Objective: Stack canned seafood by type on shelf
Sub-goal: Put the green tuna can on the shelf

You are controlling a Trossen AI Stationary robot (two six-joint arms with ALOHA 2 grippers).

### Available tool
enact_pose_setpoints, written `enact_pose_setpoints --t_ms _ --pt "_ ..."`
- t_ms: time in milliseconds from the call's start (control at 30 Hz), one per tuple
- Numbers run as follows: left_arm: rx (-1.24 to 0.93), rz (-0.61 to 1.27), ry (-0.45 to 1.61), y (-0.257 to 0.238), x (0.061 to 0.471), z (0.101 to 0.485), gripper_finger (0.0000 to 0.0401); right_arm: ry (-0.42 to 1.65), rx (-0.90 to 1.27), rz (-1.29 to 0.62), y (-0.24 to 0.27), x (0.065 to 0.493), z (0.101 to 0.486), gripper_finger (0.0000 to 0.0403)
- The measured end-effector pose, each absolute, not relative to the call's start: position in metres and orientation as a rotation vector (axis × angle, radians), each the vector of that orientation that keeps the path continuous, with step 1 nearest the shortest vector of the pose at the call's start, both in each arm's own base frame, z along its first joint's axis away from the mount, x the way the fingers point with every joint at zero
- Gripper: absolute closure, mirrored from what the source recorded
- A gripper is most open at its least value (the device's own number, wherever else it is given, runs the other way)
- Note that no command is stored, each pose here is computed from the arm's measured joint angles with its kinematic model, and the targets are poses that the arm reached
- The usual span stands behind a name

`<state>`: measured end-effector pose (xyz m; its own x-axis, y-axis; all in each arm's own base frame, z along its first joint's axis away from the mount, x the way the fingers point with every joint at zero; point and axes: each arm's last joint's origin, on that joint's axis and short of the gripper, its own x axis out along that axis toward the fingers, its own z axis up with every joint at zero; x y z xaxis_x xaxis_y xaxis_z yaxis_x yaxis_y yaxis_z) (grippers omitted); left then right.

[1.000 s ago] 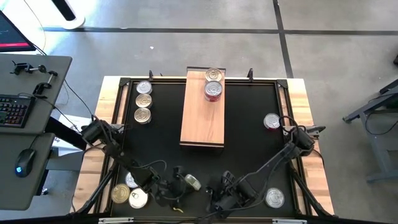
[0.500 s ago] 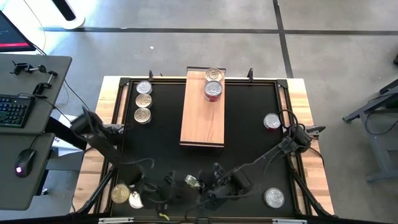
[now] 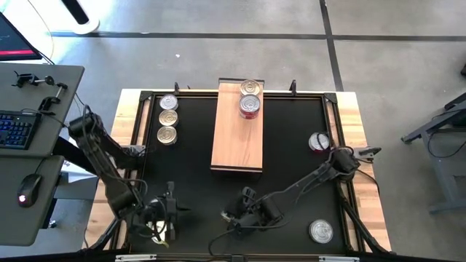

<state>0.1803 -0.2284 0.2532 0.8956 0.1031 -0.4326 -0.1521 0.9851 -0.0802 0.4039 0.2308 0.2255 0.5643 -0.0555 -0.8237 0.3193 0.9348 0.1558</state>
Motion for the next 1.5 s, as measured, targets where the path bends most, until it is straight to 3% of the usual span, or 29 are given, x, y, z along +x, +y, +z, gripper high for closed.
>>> enact_pose_setpoints --t_ms 267,400,500,667,900,1033,1300,1500 --pt "-0.112 0.113 0.489 -0.235 0.183 0.242 0.0401 1.097 0.376 -0.203 0.234 0.412 0.186 0.0036" --pt "-0.141 0.094 0.494 -0.237 0.181 0.242 0.0401 1.138 0.456 -0.241 0.234 0.412 0.179 0.0058" --pt "-0.146 0.061 0.460 -0.241 0.176 0.249 0.0401 1.125 0.497 -0.263 0.233 0.413 0.181 0.0117" --pt "-0.117 -0.004 0.353 -0.243 0.158 0.275 0.0401 1.058 0.515 -0.224 0.236 0.420 0.206 0.0282" --pt "-0.095 -0.068 0.249 -0.223 0.124 0.317 0.0401 0.895 0.503 -0.151 0.237 0.432 0.272 0.0284" --pt "-0.114 -0.116 0.244 -0.211 0.107 0.330 0.0401 0.835 0.487 -0.210 0.223 0.431 0.310 0.0284" --pt "-0.003 -0.121 0.242 -0.220 0.093 0.321 0.0401 0.637 0.495 -0.323 0.166 0.413 0.376 0.0284" --pt "-0.056 -0.054 0.267 -0.234 0.106 0.302 0.0401 0.765 0.345 -0.557 0.112 0.387 0.386 0.0284"
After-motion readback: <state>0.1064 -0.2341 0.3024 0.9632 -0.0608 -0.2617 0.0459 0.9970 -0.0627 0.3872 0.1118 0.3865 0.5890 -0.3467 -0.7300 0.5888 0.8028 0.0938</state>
